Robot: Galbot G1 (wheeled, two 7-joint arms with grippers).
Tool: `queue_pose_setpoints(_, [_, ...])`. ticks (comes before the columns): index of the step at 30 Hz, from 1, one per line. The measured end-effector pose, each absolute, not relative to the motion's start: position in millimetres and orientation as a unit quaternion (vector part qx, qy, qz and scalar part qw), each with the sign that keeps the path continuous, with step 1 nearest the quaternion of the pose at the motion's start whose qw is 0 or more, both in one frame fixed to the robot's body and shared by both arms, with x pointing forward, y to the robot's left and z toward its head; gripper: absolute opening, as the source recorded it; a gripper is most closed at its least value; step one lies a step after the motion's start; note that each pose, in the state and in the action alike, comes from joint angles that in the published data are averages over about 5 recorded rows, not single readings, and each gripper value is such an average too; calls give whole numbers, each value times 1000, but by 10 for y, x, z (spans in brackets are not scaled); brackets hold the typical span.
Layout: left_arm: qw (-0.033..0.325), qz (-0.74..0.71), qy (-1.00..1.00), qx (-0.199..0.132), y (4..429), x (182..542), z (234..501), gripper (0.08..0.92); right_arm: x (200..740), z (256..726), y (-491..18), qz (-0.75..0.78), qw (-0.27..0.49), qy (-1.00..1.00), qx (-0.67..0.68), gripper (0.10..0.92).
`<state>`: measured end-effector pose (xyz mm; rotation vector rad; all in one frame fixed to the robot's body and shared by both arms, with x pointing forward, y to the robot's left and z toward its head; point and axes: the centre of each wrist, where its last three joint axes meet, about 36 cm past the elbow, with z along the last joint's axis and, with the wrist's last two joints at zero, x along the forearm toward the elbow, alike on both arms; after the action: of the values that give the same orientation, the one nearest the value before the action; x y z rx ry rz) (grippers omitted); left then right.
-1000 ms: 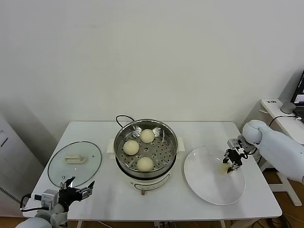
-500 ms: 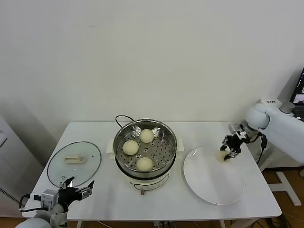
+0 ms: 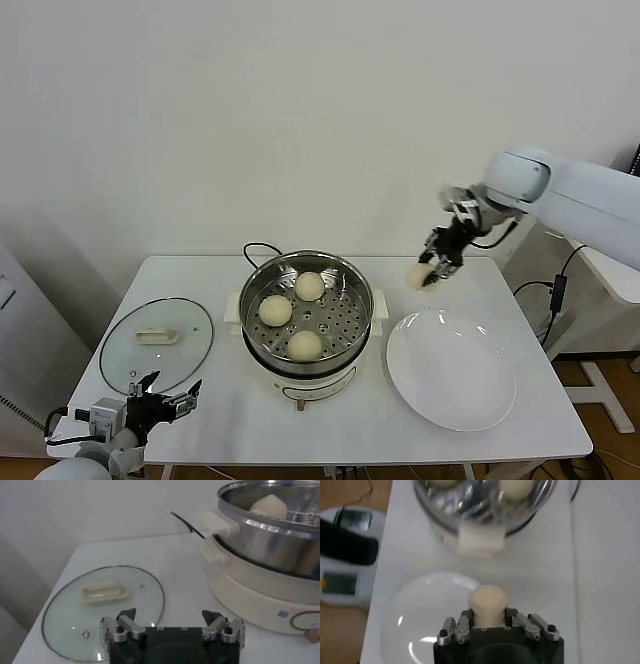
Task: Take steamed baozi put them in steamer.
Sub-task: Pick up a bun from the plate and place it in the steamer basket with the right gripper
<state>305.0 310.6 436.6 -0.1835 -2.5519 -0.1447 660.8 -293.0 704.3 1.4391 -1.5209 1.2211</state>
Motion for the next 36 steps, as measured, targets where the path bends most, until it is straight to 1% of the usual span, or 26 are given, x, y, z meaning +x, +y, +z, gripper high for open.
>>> queue_pose_setpoints(4, [286, -54, -954, -69, 3107, 3049, 4361, 823, 6598, 7131, -2585, 461, 348, -596, 558, 413])
queue_pose_setpoints(10, [286, -53, -954, -68, 3112, 3055, 4349, 823, 6573, 7141, -2148, 453, 351, -606, 552, 410])
queue_pose_setpoints(19, [286, -49, -955, -67, 3108, 3049, 4339, 823, 6514, 6903, -1642, 457, 365, -603, 542, 413])
queue_pose_setpoints(25, [285, -48, -955, -64, 3117, 3047, 4334, 823, 6474, 6654, -1456, 459, 377, -598, 537, 411])
queue_pose_setpoints(36, [286, -45, -955, -61, 3132, 3054, 4322, 823, 6414, 6191, -1311, 461, 393, -592, 532, 415])
